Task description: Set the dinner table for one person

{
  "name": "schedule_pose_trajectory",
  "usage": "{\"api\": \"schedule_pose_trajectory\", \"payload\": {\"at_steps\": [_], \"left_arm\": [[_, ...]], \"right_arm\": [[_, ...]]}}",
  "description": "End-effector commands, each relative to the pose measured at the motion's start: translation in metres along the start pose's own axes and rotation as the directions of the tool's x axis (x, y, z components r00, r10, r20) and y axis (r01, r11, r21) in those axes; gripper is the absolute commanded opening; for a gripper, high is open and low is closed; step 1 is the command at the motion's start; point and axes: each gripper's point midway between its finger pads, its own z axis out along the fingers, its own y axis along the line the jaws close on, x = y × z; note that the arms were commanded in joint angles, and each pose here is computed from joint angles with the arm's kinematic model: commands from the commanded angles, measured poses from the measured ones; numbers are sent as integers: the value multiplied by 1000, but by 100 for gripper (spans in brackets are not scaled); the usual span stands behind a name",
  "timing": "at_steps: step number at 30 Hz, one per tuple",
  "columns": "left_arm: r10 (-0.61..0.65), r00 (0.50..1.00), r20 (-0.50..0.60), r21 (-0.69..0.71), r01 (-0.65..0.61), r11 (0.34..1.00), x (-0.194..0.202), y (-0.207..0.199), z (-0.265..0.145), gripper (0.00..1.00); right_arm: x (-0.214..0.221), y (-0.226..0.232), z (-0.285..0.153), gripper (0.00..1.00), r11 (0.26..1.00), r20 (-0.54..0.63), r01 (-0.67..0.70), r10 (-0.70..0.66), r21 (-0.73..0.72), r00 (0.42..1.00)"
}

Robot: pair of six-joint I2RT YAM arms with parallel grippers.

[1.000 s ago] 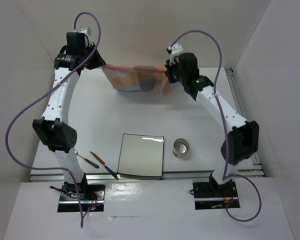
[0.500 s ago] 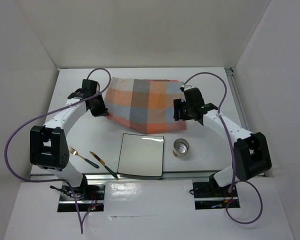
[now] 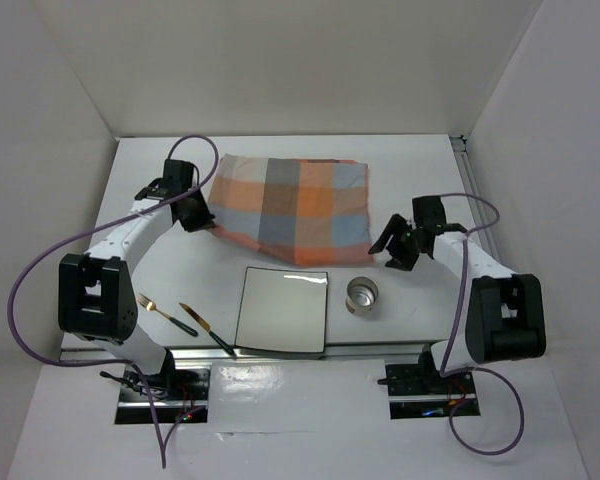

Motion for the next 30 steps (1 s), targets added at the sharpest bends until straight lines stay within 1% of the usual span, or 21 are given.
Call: {"api": "schedule_pose_trajectory", "payload": {"at_steps": [1,6,8,9,13,14,16,17,18,19,21,22,23,24,25,26,27,28,29,30], "left_arm": [[-7,999,46,13,7,1000,-10,-5,-9,0],[9,999,30,20,-10,1000,-6,-8,-6,0],[9,999,38,25,-10,1000,-9,-10,-8,0],[9,999,38,25,-10,1000,-9,-10,-8,0],[9,999,38,25,-10,1000,-11,-11,-6,0],[9,999,48,30,-11,999,-15,-13,-8,0],[9,999,40,26,-10,1000,-13,-12,-8,0],[9,999,32,21,-10,1000,-11,-11,-5,0],[9,999,32,21,-10,1000,-11,-11,-5,0],[9,999,40,26,-10,1000,-14,-13,-7,0],[9,998,55,35,-11,999,-21,-17,-10,0],[9,997,72,45,-13,999,-29,-23,-12,0],[21,996,81,49,-25,998,-34,-25,-16,0],[31,996,83,49,-35,998,-39,-27,-18,0],[23,992,122,54,-29,998,-58,-33,-25,0],[31,991,130,57,-39,998,-64,-36,-32,0],[21,991,134,64,-30,997,-72,-37,-34,0],[21,985,171,74,-35,997,-90,-41,-43,0],[21,983,182,80,-36,996,-96,-44,-48,0],[21,982,190,84,-37,996,-99,-47,-53,0]], "right_arm": [[8,26,-7,67,972,-55,-126,117,-197,992],[24,17,11,66,951,-109,-215,195,-220,975],[20,24,15,67,938,-95,-215,196,-272,976],[22,22,19,67,933,-105,-241,221,-267,970],[17,17,33,60,930,-72,-245,235,-274,969],[13,17,36,55,930,-56,-239,232,-279,971],[1,15,42,47,937,5,-211,221,-278,975],[0,14,45,39,940,12,-195,206,-281,978],[-11,16,45,28,943,52,-185,207,-278,977],[-13,16,47,19,945,55,-174,196,-276,979],[-37,31,42,3,946,111,-120,160,-301,981],[-47,33,40,0,952,141,-104,150,-286,979],[-74,49,30,0,954,206,-45,110,-297,972],[-84,50,26,0,963,231,-33,97,-268,968],[-98,58,19,0,964,266,-2,75,-266,961],[-126,78,1,0,958,337,70,29,-278,941],[-133,84,-6,0,960,348,83,16,-267,937],[-142,91,-14,0,957,368,111,-4,-269,930],[-161,105,-30,0,949,409,129,-1,-287,912],[-164,108,-35,0,948,419,144,-12,-285,908]]}}
